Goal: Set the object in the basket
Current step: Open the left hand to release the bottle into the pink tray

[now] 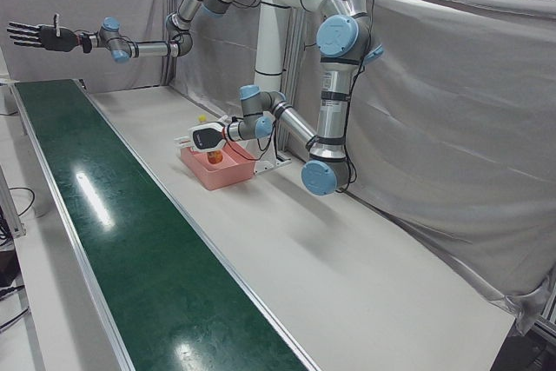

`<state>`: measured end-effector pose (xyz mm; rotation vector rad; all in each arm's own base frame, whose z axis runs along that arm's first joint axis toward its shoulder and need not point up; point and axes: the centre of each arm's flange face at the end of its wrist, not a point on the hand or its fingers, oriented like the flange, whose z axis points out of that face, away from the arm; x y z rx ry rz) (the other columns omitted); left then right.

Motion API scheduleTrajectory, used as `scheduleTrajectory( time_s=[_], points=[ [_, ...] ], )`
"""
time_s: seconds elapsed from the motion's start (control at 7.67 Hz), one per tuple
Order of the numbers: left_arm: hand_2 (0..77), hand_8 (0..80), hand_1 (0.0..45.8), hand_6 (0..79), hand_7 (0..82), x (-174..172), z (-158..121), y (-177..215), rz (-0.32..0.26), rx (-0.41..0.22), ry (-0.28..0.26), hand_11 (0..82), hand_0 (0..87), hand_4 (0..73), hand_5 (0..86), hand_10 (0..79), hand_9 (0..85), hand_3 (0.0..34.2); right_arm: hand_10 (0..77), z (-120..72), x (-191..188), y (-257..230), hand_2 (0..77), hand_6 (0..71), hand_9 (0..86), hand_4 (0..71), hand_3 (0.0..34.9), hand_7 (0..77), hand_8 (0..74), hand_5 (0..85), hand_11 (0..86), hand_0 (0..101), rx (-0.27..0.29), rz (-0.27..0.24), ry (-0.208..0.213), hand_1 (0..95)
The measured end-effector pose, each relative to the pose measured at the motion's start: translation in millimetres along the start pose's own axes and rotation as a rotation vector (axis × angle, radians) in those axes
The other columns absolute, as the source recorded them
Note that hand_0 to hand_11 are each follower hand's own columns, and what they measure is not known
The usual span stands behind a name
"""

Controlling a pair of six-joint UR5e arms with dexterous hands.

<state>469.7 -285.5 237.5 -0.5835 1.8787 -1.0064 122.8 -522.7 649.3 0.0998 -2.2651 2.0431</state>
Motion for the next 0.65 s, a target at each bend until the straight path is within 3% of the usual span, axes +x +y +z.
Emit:
scheduleTrajectory(
  time_s=[0.13,0.26,0.65],
  points=[
    [0.0,0.5,3.3,0.5,2.7,2,0,1,-0.003,-0.007,0.006,22.9,63.3,31.6,39.8,6.0,1.1,0.6,0.0,0.0,0,0,0.5,0.0,0.0,0.0,0.2,0.5,0.0,0.0,0.0,0,0.000,0.000,0.000,0.0],
    [0.0,0.5,1.6,0.0,2.7,5,-1,2,-0.006,-0.013,0.013,2.7,63.5,1.1,4.9,1.1,1.1,1.1,0.0,0.0,0,0,0.5,0.0,0.0,0.0,0.2,0.5,0.0,0.0,0.0,0,0.000,0.001,0.000,0.0],
    [0.0,0.5,2.7,0.0,2.7,35,-17,9,-0.007,-0.042,0.069,5.5,61.0,1.1,7.6,1.6,1.1,1.6,0.0,-0.1,0,0,0.5,0.0,0.0,0.0,0.2,0.5,0.0,0.0,0.0,0,0.000,0.000,-0.001,0.0]
  ],
)
